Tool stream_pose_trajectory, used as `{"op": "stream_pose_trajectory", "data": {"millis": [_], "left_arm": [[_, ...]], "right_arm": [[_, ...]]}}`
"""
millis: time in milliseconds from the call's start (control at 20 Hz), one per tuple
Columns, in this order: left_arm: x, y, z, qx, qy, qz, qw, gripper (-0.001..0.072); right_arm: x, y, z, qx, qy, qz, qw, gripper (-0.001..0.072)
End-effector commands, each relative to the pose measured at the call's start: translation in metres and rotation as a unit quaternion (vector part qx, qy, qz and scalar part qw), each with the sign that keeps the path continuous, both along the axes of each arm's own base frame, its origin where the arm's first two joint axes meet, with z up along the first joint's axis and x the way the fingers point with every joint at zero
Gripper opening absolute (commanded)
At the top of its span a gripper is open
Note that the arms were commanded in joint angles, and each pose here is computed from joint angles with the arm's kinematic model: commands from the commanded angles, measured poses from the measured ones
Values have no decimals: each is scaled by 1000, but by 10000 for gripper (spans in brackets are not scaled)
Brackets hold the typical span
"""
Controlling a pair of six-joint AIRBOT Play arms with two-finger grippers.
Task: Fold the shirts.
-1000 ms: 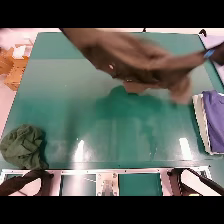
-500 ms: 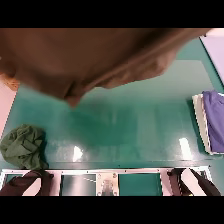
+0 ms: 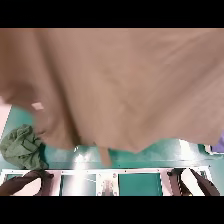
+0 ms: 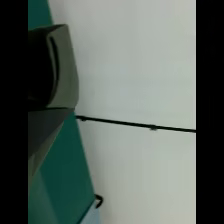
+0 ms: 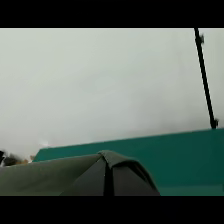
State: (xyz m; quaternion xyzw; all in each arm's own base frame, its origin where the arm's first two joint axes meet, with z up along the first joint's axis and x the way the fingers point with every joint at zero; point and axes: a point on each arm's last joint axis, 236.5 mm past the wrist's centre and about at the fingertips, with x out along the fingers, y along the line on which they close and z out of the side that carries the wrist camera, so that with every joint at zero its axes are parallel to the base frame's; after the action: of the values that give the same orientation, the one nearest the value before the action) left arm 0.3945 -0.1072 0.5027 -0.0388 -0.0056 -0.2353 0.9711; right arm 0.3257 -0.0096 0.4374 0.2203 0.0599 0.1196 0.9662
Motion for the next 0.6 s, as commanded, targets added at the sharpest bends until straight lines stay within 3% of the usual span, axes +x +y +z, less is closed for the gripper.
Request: {"op": "stream_pose_trajectory", "data": {"millis": [0,200,450,500,550], "left_arm": [[107,-47,-118,-11,110,-88,990,23],[207,-103,-290,-12,220,-106,970,23],[235,-136,-418,-26,308,-113,944,25],[236,-134,-422,-26,312,-112,943,196],[236,-127,-418,-30,314,-110,942,575]], "right_arm": [[52,-34,-136,79,110,-16,991,18],[104,-64,-314,140,242,-63,958,18],[144,-57,-472,174,388,-41,904,20],[150,-57,-484,180,400,-34,898,69],[154,-56,-487,182,404,-27,896,266]]}}
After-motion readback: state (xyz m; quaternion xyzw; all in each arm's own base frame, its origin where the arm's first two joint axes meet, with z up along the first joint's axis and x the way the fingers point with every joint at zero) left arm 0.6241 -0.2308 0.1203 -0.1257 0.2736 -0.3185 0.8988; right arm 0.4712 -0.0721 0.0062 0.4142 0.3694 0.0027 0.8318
